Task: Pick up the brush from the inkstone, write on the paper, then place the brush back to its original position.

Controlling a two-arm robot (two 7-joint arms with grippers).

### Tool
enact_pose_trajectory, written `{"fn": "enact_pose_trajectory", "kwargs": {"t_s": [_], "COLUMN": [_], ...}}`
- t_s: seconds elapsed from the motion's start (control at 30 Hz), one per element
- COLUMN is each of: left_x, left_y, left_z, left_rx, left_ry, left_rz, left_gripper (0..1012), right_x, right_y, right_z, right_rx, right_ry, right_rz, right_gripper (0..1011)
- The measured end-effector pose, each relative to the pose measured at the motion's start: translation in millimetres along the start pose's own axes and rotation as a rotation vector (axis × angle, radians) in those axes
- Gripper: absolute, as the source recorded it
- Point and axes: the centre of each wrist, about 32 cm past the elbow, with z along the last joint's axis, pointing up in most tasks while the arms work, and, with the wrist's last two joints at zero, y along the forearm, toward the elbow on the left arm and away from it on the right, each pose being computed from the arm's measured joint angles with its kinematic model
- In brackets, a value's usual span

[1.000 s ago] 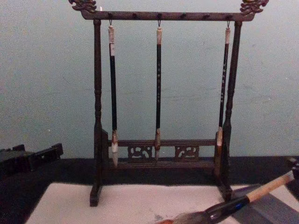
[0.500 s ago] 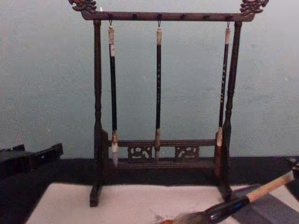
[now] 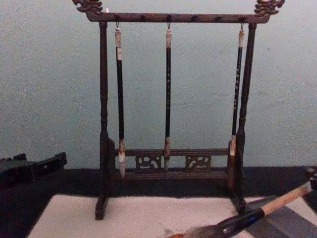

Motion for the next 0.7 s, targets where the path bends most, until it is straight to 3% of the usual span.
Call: {"fn": "enact_pose_trajectory", "kwargs": {"t_s": [0.2,0.3,0.7], "left_x": [0.0,0.0,0.0], "left_y": [0.0,0.0,0.0], "left_z": [0.0,0.0,0.0], "left_rx": [0.0,0.0,0.0], "left_ry": [0.0,0.0,0.0], "left_rz": [0.0,0.0,0.0], "left_gripper": [1002,1002,1002], "right_x": [0.0,1.0,-6.1], "right_y": [0.1,0.0,-22.7], "right_z": [0.0,-2.5,-1.8], "right_rx": [0.0,-0.006,0.006], "right_ry": [0.002,0.063,0.177], "right_rz": [0.001,0.022,0.069], "right_gripper": [1002,1001,1001]}}
